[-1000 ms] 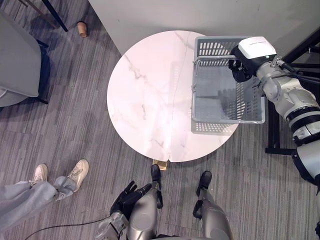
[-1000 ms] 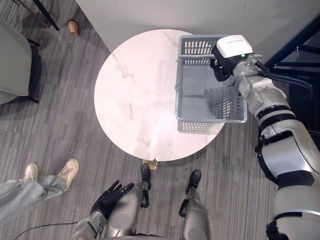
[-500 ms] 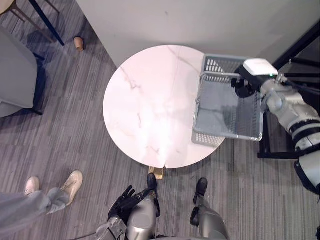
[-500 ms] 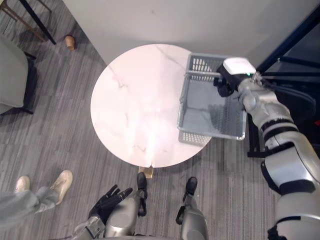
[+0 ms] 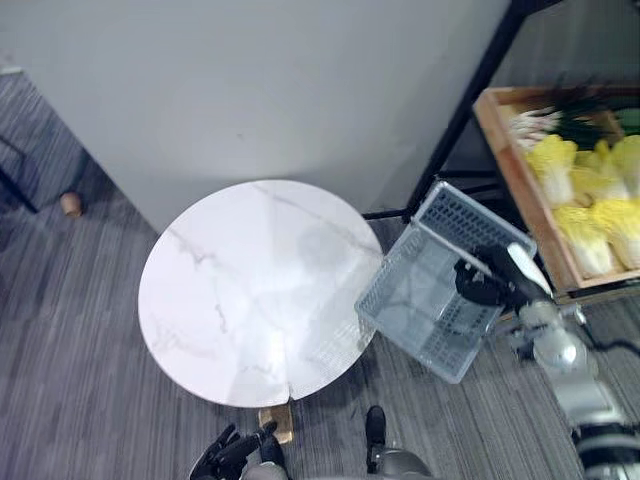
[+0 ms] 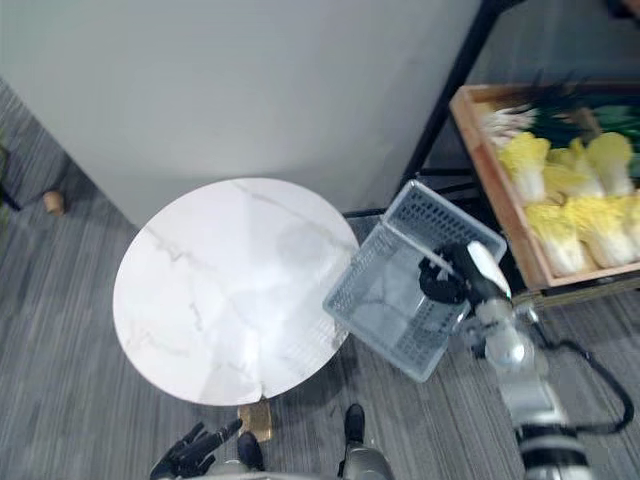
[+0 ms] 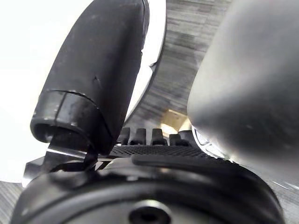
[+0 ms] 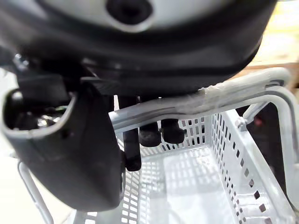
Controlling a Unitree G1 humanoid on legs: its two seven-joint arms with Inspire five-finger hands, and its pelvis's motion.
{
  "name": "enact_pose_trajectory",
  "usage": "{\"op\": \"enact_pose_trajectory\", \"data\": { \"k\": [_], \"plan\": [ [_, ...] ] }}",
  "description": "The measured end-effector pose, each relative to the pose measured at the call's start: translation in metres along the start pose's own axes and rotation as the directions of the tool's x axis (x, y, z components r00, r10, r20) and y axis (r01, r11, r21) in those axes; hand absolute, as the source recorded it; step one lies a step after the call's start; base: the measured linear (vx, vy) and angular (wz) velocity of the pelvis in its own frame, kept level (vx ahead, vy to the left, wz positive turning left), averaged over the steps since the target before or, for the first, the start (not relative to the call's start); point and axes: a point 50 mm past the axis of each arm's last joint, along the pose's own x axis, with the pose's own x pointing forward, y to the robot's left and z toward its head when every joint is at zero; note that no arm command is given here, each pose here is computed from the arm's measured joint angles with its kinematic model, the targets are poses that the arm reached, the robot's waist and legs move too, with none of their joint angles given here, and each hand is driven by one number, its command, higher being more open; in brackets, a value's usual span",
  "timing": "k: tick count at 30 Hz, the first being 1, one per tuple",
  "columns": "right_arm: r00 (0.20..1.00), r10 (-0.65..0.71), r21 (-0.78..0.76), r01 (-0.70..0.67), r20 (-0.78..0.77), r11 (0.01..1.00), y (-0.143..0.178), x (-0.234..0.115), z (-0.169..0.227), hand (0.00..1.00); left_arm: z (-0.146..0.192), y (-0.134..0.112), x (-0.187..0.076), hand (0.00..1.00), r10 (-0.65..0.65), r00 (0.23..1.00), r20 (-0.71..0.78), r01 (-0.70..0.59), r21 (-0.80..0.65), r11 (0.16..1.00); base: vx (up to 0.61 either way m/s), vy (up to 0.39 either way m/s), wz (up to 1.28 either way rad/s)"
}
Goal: Pick vegetable in the basket
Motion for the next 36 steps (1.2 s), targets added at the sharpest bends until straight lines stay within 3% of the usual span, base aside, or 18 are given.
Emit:
{"op": "enact_pose_trajectory", "data": {
  "k": [5, 7, 13, 20, 27, 36],
  "plan": [
    [0.956, 0.042, 0.125, -0.005, -0.291, 0.992, 0.027, -0.042, -0.056, 0.00, -0.016, -0.001, -0.003, 1.00, 0.023, 0.999, -0.036, -0.024, -0.021, 0.999, -0.05, -0.022, -0.11],
    [0.898, 0.067, 0.187, 0.018, -0.435, 0.982, 0.043, -0.065, -0.084, 0.00, -0.020, 0.001, -0.003, 1.00, 0.036, 0.998, -0.050, -0.037, -0.020, 0.999, -0.02, -0.021, -0.17],
    [0.725, 0.110, 0.324, 0.163, -0.680, 0.932, 0.086, -0.119, -0.128, 0.00, -0.029, 0.004, -0.006, 1.00, 0.067, 0.995, -0.078, -0.069, -0.029, 0.997, 0.02, -0.016, -0.09],
    [0.525, 0.309, 0.502, 0.278, -0.793, 0.819, 0.159, -0.167, -0.137, 0.00, -0.034, 0.007, -0.008, 1.00, 0.081, 0.992, -0.096, -0.085, -0.038, 0.996, 0.01, -0.010, -0.05],
    [0.357, 0.448, 0.568, 0.412, -0.820, 0.712, 0.196, -0.204, -0.140, 0.00, -0.035, 0.006, -0.006, 1.00, 0.093, 0.992, -0.084, -0.101, -0.092, 0.991, 0.01, -0.008, 0.04],
    [0.339, 0.482, 0.587, 0.519, -0.808, 0.621, 0.200, -0.218, -0.143, 0.00, -0.037, 0.007, -0.007, 1.00, 0.100, 0.992, -0.083, -0.107, -0.094, 0.990, -0.01, -0.024, 0.05]
  ]
}}
